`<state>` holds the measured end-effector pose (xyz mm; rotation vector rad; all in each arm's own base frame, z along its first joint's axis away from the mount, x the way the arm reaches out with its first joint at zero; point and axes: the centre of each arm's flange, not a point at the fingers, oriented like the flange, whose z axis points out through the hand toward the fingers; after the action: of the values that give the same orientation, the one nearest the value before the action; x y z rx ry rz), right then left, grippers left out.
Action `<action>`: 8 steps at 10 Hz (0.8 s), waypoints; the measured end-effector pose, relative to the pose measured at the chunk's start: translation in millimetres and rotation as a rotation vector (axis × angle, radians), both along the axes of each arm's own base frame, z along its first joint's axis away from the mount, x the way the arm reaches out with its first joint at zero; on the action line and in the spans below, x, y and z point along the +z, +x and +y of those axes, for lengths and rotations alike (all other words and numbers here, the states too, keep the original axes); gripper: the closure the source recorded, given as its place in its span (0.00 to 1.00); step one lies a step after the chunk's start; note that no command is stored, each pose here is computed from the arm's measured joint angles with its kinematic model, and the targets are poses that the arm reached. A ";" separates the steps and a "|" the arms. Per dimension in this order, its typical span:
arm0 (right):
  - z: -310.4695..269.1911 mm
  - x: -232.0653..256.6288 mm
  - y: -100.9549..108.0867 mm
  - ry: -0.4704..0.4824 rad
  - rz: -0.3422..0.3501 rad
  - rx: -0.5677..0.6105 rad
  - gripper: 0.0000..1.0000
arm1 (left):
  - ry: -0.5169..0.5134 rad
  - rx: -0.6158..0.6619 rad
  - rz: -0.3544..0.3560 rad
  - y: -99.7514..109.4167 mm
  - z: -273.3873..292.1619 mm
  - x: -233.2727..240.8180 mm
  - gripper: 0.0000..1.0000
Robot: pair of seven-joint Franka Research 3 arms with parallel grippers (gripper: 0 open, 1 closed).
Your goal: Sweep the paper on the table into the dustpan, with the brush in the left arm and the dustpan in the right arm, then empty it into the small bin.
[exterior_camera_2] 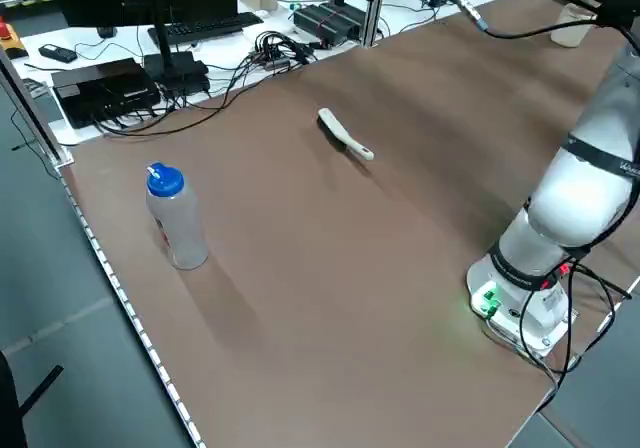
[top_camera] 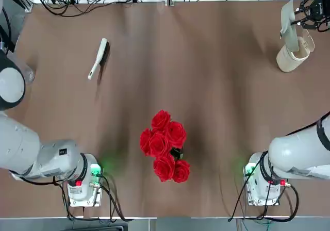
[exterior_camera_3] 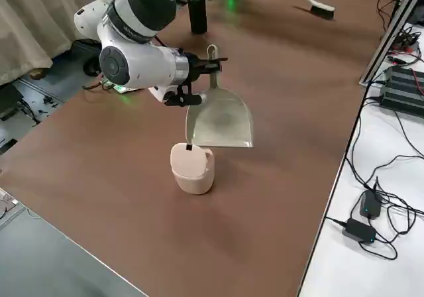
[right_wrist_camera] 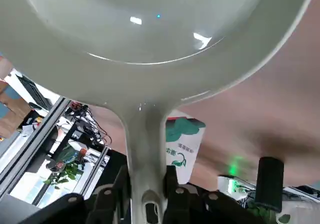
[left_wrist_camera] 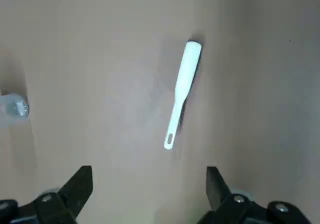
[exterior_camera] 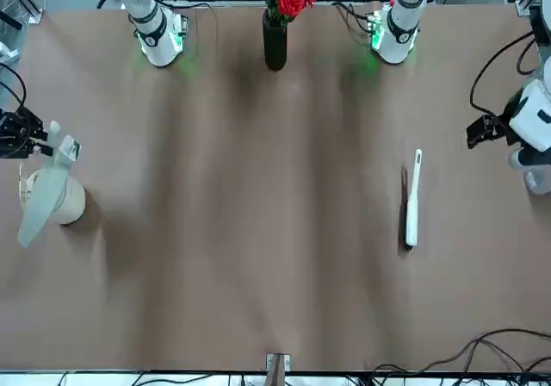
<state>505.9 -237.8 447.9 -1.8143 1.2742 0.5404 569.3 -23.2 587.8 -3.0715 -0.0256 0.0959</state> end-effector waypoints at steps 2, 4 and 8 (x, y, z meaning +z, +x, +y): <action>4.4 2.2 2.5 -0.018 0.000 0.024 0.67 | -0.049 0.003 -0.002 -4.8 -6.9 7.5 0.00; 27.9 6.9 16.3 -0.120 -0.066 0.153 0.67 | -0.075 0.004 -0.014 -12.4 -11.7 26.9 0.00; 121.8 33.6 46.4 -0.356 -0.264 0.533 0.67 | -0.078 -0.044 -0.007 -21.5 -44.5 35.7 0.00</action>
<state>552.3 -116.0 481.5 -2.4537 0.7319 0.3464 547.8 -67.7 623.6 -3.1488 0.0468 0.0862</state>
